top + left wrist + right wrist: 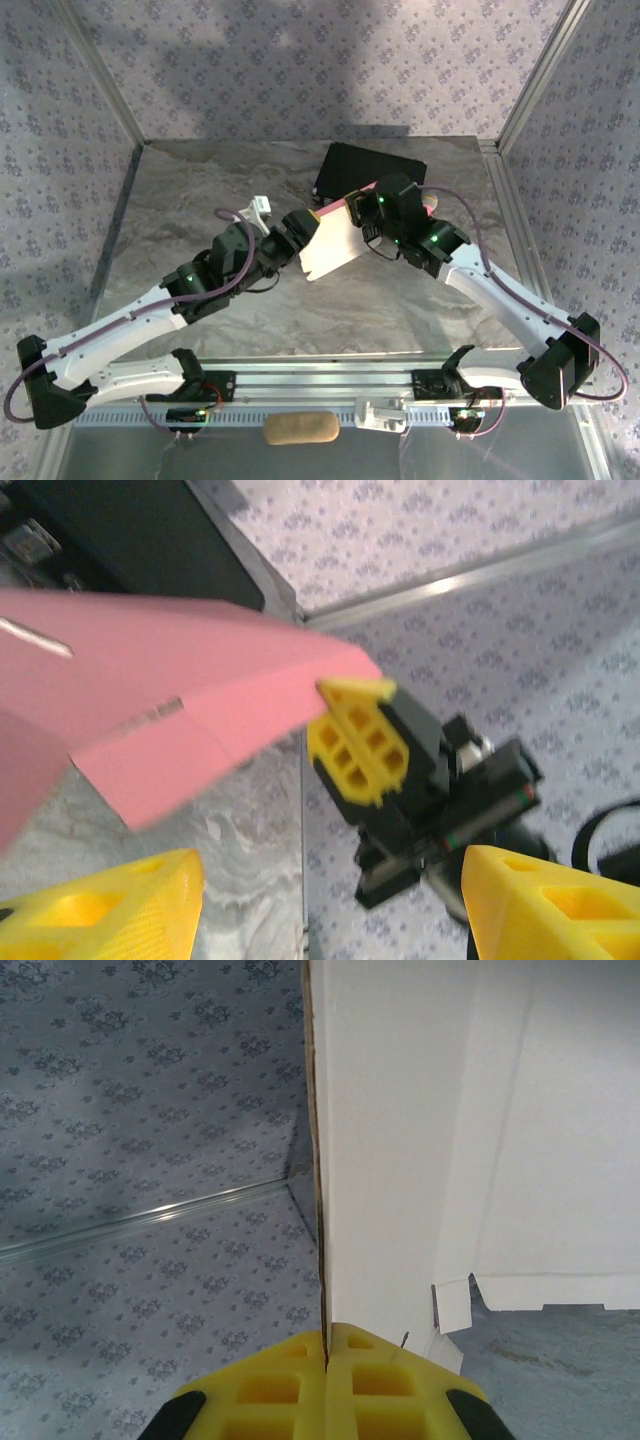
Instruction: Fold the paper box
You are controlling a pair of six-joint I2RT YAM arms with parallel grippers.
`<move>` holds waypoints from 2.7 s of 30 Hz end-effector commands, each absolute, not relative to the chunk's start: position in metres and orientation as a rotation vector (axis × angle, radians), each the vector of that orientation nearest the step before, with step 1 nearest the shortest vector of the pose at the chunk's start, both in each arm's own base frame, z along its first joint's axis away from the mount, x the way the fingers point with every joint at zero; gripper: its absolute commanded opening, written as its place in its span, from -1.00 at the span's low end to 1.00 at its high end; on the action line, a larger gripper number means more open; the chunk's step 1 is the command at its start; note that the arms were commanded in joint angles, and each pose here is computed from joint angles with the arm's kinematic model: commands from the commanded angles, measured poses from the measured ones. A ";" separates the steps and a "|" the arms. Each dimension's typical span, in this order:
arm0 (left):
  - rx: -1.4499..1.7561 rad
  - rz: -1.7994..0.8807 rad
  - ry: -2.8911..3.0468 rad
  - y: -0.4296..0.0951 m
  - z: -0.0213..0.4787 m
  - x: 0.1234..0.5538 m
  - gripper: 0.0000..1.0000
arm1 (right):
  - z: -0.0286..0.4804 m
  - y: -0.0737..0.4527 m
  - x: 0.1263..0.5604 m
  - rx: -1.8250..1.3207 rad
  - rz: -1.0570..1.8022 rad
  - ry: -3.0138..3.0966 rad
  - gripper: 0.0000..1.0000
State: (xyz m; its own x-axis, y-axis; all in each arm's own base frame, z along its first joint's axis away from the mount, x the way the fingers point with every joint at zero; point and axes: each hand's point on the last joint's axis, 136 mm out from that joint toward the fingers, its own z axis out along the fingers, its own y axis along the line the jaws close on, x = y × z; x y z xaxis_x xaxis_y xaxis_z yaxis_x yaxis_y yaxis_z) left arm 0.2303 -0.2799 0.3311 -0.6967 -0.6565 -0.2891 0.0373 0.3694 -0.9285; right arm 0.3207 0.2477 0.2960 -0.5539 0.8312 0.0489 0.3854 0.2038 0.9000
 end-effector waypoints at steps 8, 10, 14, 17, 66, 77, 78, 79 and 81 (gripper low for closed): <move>-0.639 -1.428 1.929 -0.276 0.327 0.243 0.31 | 0.304 0.238 0.320 1.148 1.335 1.996 -1.00; -0.635 -1.456 1.910 -0.277 0.332 0.240 0.29 | 0.304 0.238 0.321 1.147 1.338 1.995 -1.00; -0.571 -1.432 1.884 -0.278 0.358 0.224 0.31 | 0.302 0.239 0.322 1.150 1.335 1.997 -1.00; -0.544 -1.449 1.905 -0.289 0.363 0.213 0.41 | 0.303 0.238 0.324 1.159 1.341 1.989 -1.00; -0.541 -1.235 2.017 -0.260 0.329 0.250 -0.50 | 0.352 0.241 0.310 1.141 1.400 1.940 -1.00; -0.352 -1.185 2.151 -0.278 0.318 0.235 -0.25 | 0.354 0.246 0.316 1.134 1.410 1.945 -1.00; -0.328 -1.182 2.169 -0.281 0.317 0.234 -0.18 | 0.354 0.246 0.316 1.133 1.411 1.943 -1.00; -0.300 -1.173 2.188 -0.285 0.316 0.232 -0.13 | 0.354 0.246 0.316 1.133 1.409 1.946 -1.00; -0.250 -1.140 2.226 -0.290 0.315 0.229 0.00 | 0.354 0.246 0.316 1.134 1.411 1.949 -1.00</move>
